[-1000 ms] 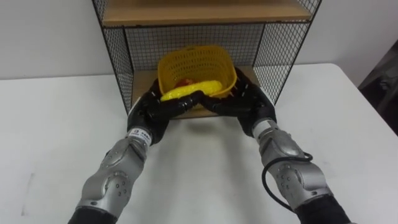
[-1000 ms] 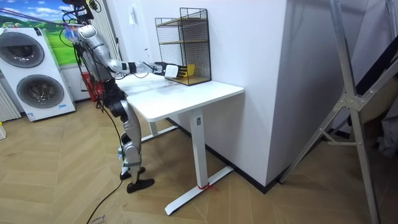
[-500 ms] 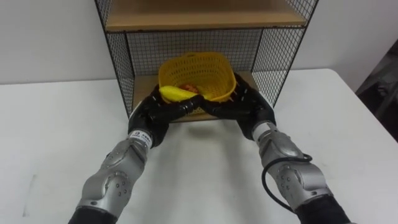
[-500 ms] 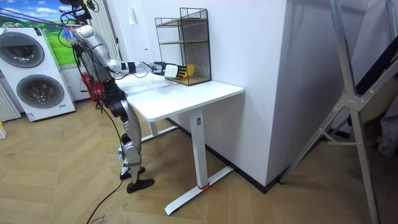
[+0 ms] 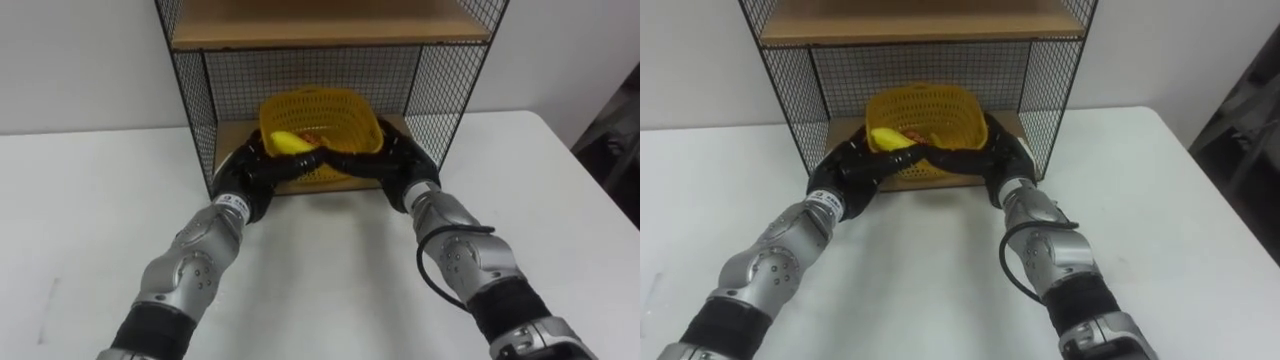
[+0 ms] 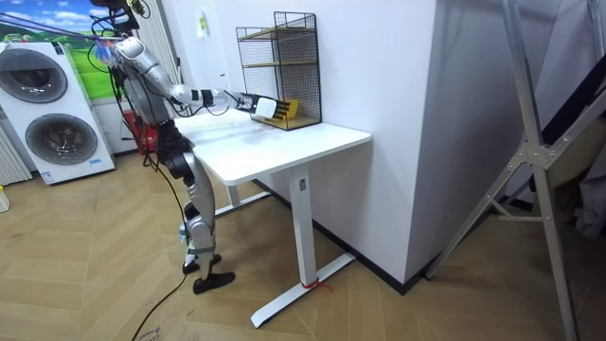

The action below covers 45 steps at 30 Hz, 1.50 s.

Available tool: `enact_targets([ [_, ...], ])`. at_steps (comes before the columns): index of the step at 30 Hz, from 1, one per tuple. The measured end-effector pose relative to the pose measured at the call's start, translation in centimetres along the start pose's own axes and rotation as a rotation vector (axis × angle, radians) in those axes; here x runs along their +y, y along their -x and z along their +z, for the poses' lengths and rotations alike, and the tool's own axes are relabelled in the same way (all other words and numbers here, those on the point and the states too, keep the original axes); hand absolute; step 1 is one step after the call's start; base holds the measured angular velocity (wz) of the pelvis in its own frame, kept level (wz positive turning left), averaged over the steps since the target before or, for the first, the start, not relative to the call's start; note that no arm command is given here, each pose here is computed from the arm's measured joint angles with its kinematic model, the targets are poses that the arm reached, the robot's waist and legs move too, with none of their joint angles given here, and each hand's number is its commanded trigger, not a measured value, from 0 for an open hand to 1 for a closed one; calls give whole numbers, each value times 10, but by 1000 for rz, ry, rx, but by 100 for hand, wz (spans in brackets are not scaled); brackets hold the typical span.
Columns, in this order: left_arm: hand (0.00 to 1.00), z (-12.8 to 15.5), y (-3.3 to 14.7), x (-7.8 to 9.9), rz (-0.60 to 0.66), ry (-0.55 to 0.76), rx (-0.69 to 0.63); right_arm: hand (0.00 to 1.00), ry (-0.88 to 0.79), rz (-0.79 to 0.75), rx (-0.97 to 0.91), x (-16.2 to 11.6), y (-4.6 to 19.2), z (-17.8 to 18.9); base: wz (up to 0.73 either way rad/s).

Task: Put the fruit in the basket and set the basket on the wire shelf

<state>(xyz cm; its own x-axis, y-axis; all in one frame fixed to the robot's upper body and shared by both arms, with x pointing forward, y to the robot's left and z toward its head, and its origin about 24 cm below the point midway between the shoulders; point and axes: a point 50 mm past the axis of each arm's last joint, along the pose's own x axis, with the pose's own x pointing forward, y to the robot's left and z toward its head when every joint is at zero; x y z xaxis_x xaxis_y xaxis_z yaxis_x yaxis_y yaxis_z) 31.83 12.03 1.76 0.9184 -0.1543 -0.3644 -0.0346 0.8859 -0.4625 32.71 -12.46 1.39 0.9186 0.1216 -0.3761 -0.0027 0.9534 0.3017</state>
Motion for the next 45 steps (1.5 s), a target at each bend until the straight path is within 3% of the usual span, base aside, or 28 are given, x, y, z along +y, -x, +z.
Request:
enact_targets([
  [17,0,7,-4,2,28,-15,2,0,-33,-38,32,-10,-2,-6,0],
  [25,0,17,-6,15,91,-29,12,0,-90,-73,36,-26,-2,-3,0],
  [45,0,37,-2,12,124,-234,-81,0,12,-64,-30,-32,0,14,0],
])
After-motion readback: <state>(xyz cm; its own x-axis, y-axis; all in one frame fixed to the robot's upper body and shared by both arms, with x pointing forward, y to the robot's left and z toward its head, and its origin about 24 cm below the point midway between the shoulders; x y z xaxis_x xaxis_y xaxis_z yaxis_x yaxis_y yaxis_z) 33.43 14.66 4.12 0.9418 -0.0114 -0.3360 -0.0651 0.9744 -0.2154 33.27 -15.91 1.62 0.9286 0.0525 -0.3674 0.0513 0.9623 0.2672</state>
